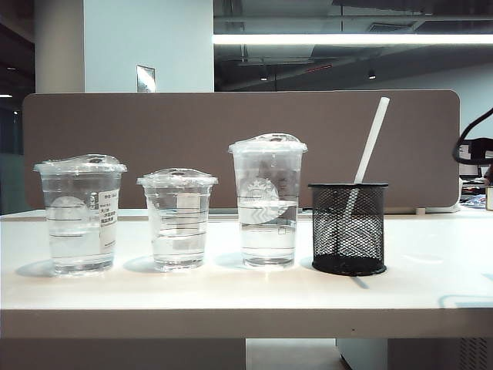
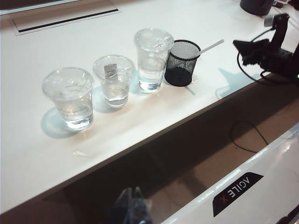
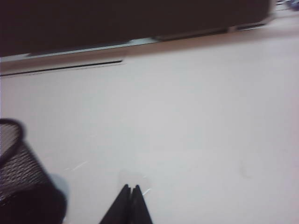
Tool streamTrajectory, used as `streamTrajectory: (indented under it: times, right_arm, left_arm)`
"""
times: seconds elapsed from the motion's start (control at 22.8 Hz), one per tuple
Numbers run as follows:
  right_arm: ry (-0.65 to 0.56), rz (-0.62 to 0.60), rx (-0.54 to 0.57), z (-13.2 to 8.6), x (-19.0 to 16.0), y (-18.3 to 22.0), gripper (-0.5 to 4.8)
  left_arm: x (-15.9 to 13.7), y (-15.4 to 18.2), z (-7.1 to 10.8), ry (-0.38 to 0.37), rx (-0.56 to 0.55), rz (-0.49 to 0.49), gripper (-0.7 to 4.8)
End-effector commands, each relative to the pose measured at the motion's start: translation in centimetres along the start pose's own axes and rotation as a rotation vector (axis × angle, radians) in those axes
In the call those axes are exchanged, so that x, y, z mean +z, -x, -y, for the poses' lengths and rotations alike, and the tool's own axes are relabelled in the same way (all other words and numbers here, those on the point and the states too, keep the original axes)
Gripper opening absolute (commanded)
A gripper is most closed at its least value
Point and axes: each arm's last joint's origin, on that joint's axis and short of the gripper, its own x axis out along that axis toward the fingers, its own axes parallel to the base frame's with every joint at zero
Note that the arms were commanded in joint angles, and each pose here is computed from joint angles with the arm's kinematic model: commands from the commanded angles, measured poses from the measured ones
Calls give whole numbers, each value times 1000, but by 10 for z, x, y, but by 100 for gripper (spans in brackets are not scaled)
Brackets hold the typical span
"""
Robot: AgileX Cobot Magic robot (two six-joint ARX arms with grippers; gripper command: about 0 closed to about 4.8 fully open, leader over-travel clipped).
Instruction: Pick up the straw and insert it into the medium coffee cup.
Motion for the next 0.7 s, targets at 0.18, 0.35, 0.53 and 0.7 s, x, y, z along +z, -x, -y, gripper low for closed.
streamTrajectory:
  times: [0.18,0.35,0.53,0.7]
  right_arm:
    - [-2,43,148,-32,-1,10,119]
    - [0,40,285,-45,-1,13,192]
    - [-4,62,383,-56,4,12,214]
    - [-8,82,396,-62,12,2,216]
  left_arm:
    - [0,0,0,18,1,-1,-4]
    - [0,0,0,18,1,-1,-4]
    - [0,0,0,18,1,-1,-4]
    - [0,0,0,18,1,-1,-3]
